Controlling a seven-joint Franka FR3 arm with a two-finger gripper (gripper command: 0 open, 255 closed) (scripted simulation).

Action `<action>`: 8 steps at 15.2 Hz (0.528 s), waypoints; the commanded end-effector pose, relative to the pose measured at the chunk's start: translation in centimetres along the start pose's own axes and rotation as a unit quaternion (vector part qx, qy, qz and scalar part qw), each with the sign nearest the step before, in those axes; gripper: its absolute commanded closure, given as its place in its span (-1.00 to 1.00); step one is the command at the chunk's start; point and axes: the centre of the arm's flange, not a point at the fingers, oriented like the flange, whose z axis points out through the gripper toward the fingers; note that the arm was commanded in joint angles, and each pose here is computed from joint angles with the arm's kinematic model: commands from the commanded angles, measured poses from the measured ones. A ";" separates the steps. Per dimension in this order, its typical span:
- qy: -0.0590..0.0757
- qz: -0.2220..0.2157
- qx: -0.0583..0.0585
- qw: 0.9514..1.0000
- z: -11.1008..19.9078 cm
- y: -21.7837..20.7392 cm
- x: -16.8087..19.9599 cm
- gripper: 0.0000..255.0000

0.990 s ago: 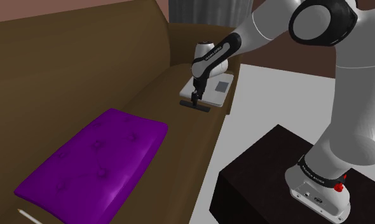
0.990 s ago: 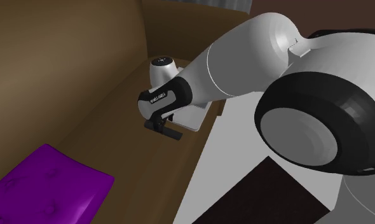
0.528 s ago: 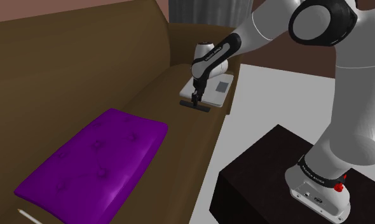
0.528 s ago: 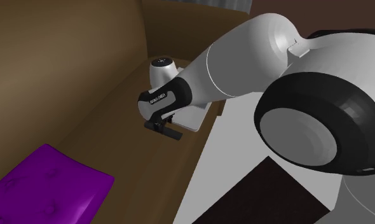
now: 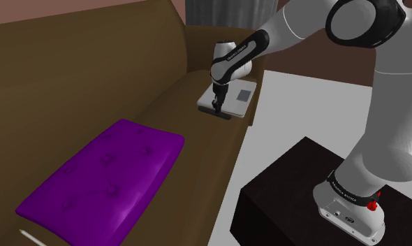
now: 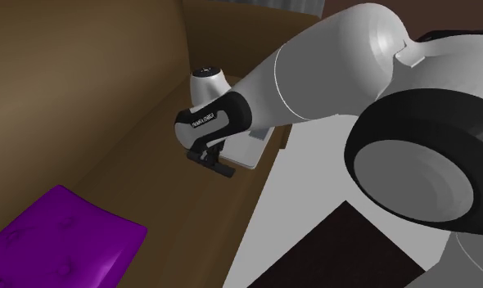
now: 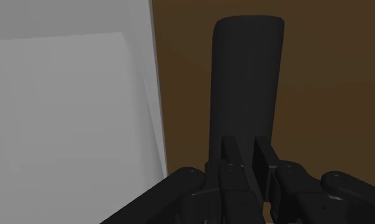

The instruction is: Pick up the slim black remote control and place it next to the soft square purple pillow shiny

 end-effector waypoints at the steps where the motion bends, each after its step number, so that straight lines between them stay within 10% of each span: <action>1: 0.000 0.000 0.000 1.000 -1.1 -0.1 0.2 1.00; 8: 0.000 0.000 0.000 1.000 -4.8 -0.3 0.2 1.00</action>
